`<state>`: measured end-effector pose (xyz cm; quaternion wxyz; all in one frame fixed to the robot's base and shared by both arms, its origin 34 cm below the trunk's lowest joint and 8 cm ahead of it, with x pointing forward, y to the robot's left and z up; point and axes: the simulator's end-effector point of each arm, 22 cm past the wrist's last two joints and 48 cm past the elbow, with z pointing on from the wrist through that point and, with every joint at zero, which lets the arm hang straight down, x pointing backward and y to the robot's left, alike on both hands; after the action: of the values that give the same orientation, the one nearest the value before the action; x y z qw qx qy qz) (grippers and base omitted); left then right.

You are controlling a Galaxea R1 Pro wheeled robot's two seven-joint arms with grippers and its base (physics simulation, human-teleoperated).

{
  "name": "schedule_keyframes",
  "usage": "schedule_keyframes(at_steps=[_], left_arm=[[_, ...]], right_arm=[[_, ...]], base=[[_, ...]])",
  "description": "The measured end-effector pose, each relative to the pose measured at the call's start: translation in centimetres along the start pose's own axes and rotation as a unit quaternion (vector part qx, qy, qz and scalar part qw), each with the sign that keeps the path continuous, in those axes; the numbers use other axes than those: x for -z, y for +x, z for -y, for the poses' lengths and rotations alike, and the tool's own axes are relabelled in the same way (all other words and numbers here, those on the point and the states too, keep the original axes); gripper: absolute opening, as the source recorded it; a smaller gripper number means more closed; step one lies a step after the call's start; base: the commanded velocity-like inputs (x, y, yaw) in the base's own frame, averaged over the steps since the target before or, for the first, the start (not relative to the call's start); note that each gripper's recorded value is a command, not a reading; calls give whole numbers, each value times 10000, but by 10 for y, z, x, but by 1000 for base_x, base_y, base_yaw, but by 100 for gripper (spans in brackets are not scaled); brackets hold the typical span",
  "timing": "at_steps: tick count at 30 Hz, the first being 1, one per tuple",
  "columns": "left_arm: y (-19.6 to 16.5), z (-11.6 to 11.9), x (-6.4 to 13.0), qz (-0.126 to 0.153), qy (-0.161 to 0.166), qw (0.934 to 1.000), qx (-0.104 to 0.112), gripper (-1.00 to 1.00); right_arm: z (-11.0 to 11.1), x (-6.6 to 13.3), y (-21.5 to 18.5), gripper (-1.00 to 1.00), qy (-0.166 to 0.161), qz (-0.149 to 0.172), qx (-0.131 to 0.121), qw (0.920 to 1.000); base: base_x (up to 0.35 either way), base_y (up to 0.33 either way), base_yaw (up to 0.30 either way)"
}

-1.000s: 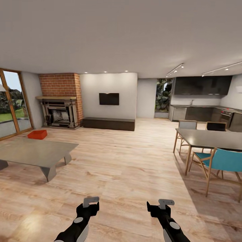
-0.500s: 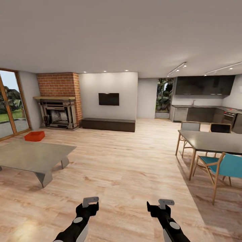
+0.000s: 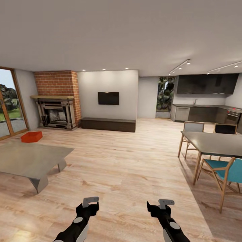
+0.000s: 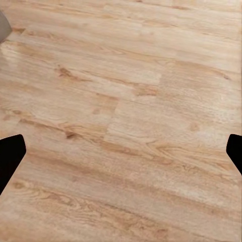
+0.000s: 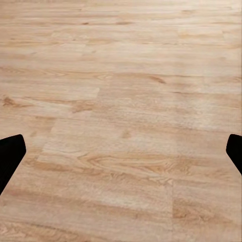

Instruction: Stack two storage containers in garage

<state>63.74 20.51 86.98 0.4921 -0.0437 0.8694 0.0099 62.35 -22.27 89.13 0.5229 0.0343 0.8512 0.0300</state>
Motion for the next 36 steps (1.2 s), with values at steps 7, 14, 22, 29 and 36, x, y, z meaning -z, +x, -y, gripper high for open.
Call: schedule_keyframes(at_steps=[7,14,22,29,36], left_arm=[[5,0,-2,-50,-3,10000,-2,100],[6,0,-2,-61,-3,10000,-3,100],[7,0,-2,-62,-5,10000,-5,100],[7,-1,-2,-64,-9,10000,-12,100],[6,-1,-2,-61,-10,10000,-11,100]], right_arm=[[1,-1,5,100,5,-53,-1,10000],[1,-2,7,100,6,-64,-1,10000],[1,-2,7,100,6,-64,-1,10000],[1,-2,7,100,6,-64,-1,10000],[1,-2,7,100,6,-66,-1,10000]], base=[[331,0,0],[331,0,0],[331,0,0],[331,0,0],[331,0,0]])
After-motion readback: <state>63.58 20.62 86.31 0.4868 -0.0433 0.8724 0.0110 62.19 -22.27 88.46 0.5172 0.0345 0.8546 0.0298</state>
